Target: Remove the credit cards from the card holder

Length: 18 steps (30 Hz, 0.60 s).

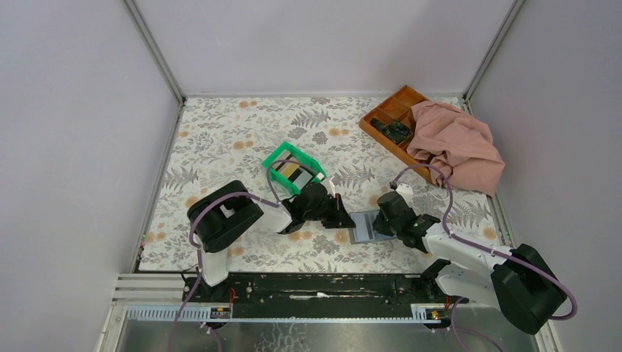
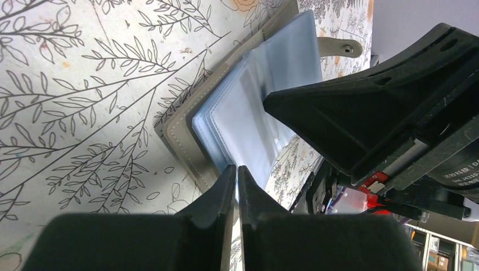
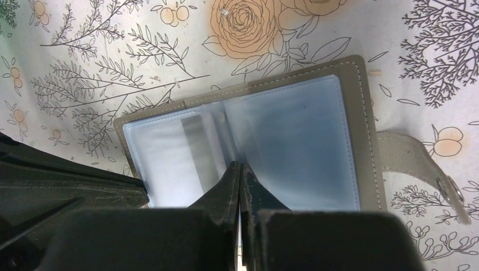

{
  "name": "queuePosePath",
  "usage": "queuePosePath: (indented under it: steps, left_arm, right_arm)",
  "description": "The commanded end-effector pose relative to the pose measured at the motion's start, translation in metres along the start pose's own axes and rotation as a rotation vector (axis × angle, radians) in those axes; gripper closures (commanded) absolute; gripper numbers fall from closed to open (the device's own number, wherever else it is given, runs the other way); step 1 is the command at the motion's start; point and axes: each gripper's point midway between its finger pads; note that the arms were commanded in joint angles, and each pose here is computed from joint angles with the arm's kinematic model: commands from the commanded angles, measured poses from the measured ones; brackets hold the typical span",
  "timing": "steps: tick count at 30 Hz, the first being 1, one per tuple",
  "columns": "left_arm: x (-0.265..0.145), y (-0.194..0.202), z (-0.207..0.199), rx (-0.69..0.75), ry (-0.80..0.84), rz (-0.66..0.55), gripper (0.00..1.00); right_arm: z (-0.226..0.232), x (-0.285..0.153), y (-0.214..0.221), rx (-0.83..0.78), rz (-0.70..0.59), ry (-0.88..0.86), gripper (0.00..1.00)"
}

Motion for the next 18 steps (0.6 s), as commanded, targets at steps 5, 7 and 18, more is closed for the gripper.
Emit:
queuePosePath:
  steps: [5,7,18]
  left_arm:
    - [0.004,-0.012,-0.016,0.024,0.060,-0.033,0.89]
    - [0.005,-0.013,-0.018,0.025,0.066,-0.034,0.89]
    - [0.005,-0.019,-0.033,0.032,0.102,-0.037,0.90]
  right_arm:
    - [-0.024,0.003,0.023,-0.020,0.079,0.062,1.00]
    - [-0.024,0.003,0.023,-0.021,0.081,0.062,1.00]
    - [-0.024,0.004,0.024,-0.025,0.087,0.062,1.00]
Point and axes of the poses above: each gripper's point midway between its finger pads, its own x axis out along the fingers, its own z axis along the line the jaws close on, y = z × x, and after that the axes turned 11 degrees about x, right-handed
